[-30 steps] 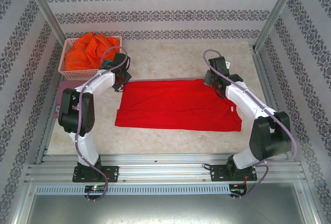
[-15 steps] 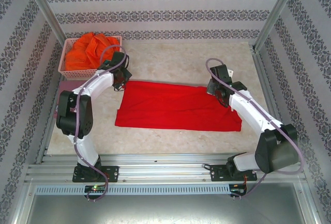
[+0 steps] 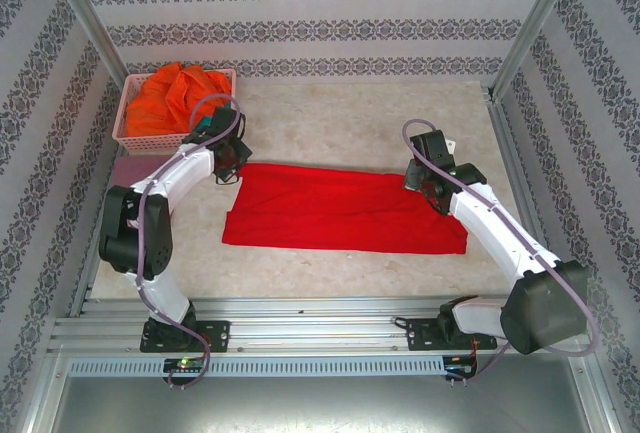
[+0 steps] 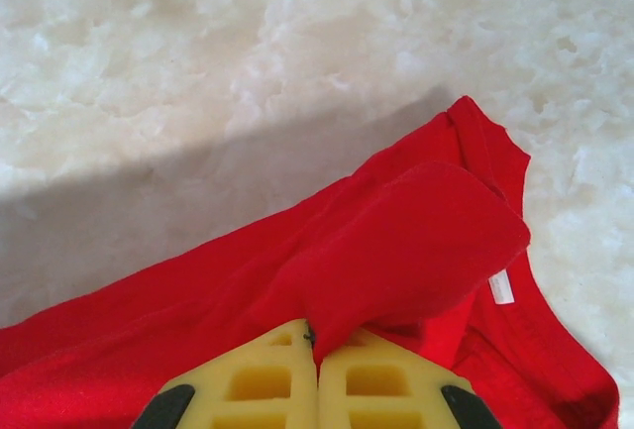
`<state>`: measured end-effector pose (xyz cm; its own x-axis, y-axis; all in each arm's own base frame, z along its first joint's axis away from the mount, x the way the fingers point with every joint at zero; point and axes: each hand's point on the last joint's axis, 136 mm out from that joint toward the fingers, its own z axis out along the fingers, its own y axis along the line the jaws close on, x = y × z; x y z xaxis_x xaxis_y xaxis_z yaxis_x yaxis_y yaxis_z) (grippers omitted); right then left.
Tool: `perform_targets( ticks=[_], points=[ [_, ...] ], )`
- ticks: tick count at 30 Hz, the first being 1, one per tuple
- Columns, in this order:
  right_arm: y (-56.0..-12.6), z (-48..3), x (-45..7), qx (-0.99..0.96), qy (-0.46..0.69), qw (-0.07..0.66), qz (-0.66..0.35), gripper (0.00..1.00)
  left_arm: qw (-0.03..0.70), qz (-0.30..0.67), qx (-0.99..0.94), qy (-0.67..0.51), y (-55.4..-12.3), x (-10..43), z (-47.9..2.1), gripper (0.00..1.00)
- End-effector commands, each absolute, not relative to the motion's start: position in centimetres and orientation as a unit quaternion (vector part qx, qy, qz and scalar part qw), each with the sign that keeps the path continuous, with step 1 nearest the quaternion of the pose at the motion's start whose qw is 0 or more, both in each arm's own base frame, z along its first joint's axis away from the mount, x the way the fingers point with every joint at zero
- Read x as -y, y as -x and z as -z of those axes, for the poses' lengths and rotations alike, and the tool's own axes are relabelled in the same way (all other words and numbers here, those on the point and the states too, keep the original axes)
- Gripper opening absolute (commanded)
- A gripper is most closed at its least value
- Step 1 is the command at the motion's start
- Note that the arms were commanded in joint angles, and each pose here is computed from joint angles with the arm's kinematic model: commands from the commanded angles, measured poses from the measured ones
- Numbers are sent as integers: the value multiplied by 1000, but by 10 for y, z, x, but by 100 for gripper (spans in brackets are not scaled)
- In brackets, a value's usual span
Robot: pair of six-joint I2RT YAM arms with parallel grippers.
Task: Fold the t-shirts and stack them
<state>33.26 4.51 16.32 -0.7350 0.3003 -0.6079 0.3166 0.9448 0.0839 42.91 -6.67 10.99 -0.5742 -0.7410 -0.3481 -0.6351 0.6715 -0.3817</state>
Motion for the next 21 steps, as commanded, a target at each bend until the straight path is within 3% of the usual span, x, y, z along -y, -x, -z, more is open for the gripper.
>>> perform_targets(
  ticks=[1,21],
  points=[
    [-319,-161,-38,-936,-155,313,37,0,263,99,-878,387,-424,56,-119,0],
    [-301,-132,-38,-956,-137,255,55,0,200,115,-892,388,-361,61,-89,0]
  ],
)
